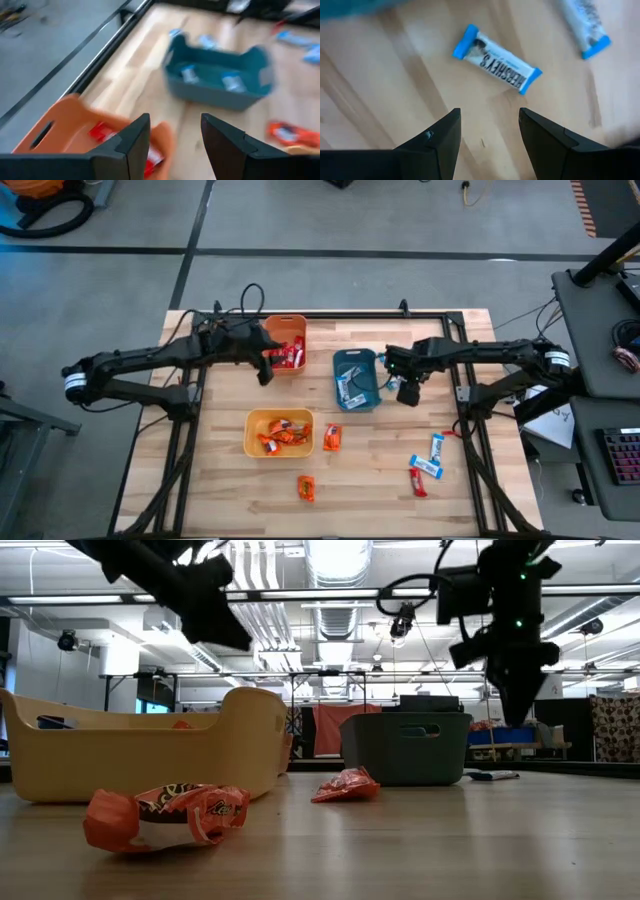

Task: Organize candy in baskets
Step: Put the white chocolate into the blue bin

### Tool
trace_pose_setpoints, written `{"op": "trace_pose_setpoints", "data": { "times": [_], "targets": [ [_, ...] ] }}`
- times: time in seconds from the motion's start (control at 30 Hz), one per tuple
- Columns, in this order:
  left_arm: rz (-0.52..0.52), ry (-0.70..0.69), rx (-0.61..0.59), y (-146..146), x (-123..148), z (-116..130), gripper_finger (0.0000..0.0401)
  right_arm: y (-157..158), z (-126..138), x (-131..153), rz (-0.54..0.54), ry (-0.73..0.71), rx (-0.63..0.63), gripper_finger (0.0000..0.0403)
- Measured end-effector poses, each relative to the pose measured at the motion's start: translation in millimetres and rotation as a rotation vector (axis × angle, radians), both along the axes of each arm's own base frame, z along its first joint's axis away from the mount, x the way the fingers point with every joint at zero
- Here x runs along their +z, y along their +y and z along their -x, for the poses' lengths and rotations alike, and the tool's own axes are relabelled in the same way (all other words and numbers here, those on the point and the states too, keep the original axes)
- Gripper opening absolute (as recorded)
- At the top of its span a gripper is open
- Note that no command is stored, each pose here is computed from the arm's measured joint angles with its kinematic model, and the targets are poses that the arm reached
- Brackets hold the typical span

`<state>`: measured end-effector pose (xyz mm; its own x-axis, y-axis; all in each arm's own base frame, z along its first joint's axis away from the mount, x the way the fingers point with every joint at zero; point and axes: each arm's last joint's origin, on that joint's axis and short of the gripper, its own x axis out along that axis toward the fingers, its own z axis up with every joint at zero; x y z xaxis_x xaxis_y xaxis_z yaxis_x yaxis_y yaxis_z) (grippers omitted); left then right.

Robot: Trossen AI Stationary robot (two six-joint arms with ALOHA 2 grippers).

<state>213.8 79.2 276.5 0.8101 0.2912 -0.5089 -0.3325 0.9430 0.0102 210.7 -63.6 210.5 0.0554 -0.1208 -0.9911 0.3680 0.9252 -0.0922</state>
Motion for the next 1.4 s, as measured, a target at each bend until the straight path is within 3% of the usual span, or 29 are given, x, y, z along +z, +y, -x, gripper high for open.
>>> {"op": "trace_pose_setpoints", "data": {
  "times": [0.33, 0.53, 1.4],
  "targets": [
    [-0.062, -0.142, -0.113, -20, 27, 15, 0.0160, 0, 3, -37, 0.054, -0.013, 0.363, 0.0192],
    [-0.079, -0.180, -0.117, -23, 34, 23, 0.0160, -6, -1, -43, 0.131, -0.070, 0.385, 0.0192],
    [-0.086, -0.155, -0.125, -22, 30, 19, 0.0160, -24, 15, -82, 0.130, -0.054, 0.355, 0.0191]
  ]
}}
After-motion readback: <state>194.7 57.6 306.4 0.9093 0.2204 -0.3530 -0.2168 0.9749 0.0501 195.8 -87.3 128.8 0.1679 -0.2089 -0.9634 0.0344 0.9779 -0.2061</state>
